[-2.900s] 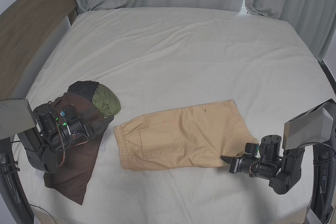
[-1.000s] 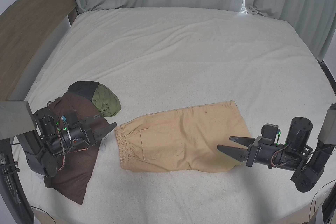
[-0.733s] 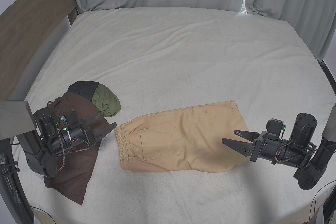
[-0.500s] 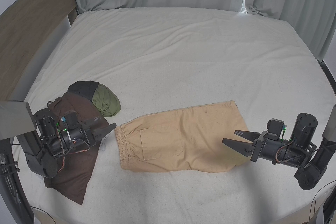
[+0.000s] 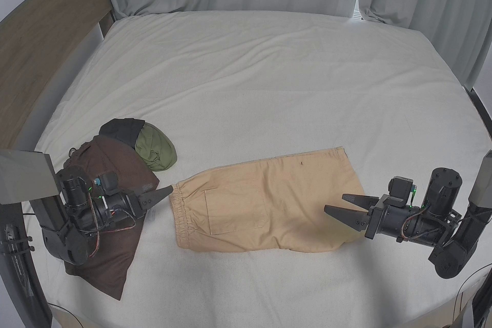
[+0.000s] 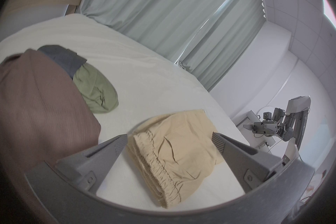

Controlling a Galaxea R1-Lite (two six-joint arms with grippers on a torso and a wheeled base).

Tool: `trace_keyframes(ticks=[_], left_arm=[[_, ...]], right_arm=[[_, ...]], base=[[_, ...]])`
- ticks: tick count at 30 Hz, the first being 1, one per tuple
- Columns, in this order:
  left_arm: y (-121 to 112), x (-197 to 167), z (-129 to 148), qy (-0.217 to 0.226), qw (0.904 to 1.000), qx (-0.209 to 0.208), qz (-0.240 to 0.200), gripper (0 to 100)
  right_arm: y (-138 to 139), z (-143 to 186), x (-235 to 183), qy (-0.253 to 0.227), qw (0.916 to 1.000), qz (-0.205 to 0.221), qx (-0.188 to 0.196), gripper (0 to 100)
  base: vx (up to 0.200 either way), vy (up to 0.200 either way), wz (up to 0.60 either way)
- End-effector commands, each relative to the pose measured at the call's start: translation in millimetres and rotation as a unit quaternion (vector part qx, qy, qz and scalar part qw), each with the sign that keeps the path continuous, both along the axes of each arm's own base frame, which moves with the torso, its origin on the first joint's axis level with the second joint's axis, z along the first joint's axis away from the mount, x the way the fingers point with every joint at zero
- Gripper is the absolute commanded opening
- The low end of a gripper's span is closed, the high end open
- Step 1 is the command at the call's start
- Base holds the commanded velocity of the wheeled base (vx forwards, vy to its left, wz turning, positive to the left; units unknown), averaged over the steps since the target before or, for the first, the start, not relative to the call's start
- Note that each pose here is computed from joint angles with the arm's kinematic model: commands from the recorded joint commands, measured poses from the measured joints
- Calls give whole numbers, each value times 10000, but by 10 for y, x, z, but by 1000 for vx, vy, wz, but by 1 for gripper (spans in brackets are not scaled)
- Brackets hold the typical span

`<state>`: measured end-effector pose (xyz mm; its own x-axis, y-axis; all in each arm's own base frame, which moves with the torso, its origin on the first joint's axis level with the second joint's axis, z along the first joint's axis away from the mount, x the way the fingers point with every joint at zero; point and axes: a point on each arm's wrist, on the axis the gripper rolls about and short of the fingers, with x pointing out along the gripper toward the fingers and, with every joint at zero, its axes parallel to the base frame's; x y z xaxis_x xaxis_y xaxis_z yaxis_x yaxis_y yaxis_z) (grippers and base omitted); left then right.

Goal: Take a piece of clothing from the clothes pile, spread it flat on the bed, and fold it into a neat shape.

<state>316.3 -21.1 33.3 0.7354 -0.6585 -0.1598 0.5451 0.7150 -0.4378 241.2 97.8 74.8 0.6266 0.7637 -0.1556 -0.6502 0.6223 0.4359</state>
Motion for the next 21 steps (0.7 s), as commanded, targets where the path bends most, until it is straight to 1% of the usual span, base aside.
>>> trace_keyframes(ticks=[1,4,6,9,10,15,18,21], left_arm=[[-53,15,-246,460,9989,-60,-10,100],[-54,44,-328,604,9980,-82,141,100],[-52,46,-348,751,9967,-199,245,100],[-61,49,-336,1012,9929,-523,340,100],[-71,51,-340,1056,9922,-570,346,100],[-104,51,-452,1217,9905,-533,354,100],[-121,53,-476,1220,9906,-485,377,100],[-174,44,-546,1321,9897,-448,335,100]], right_arm=[[1,-22,6,34,10000,-1,-18,100],[0,-24,3,24,10000,2,-35,100],[1,-22,6,16,10000,2,-33,100],[0,-28,4,31,10000,2,-38,100],[0,-28,4,31,10000,2,-38,100],[-4,-24,4,24,10000,-5,-35,100],[-17,-29,3,32,10000,-27,-45,100],[-16,-26,6,25,10000,-27,-42,100]], base=[[0,0,0],[0,0,0],[0,0,0],[0,0,0],[0,0,0],[0,0,0],[0,0,0],[0,0,0]])
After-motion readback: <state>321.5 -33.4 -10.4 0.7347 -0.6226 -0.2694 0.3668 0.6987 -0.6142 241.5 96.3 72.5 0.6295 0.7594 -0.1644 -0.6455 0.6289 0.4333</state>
